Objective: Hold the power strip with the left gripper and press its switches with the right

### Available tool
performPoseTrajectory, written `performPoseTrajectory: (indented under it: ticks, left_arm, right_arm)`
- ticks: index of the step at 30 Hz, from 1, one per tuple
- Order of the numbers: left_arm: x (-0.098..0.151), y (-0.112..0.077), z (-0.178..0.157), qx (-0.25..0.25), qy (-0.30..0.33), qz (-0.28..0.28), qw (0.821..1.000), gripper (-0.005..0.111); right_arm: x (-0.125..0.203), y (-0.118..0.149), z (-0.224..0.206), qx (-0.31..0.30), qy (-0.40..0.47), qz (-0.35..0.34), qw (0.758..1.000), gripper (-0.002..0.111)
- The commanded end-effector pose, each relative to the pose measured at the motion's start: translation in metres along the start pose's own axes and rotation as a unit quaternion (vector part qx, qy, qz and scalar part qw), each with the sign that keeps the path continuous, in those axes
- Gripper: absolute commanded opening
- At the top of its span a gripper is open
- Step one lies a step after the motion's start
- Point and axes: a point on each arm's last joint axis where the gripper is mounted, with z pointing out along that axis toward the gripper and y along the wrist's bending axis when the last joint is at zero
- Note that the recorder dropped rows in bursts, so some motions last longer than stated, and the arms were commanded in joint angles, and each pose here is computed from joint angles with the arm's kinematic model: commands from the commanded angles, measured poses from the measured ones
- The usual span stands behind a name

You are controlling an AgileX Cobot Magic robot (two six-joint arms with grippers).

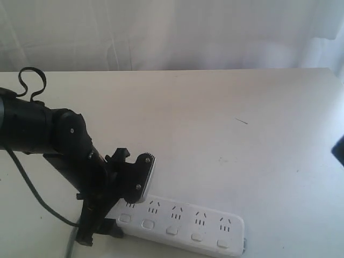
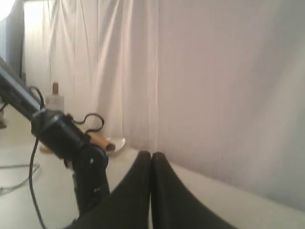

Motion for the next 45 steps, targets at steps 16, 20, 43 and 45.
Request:
performPoseTrajectory:
  ticks: [16,20,43,45]
  left_arm:
    - [0.008,-0.01,0.01,0.026,0.041,-0.058,0.997,0.0]
    - [0.008,-0.009,0.01,0.025,0.041,-0.057,0.997,0.0]
    - [0.008,-0.007,0.009,0.016,0.041,-0.064,0.997,0.0]
    - [0.008,-0.008,0.009,0.023,0.042,-0.064,0.997,0.0]
  right_arm:
    - [0.028,-0.048,0.067,-0.16,0.251,0.116,0.948,0.0]
    - [0.032,-0.055,0.072,-0.135,0.248,0.056,0.958,0.0]
    - [0.172,0.011,0.138,-0.128,0.513,0.002,0.849,0.0]
    - [0.174,0.015,0.147,-0.106,0.515,0.021,0.85,0.0]
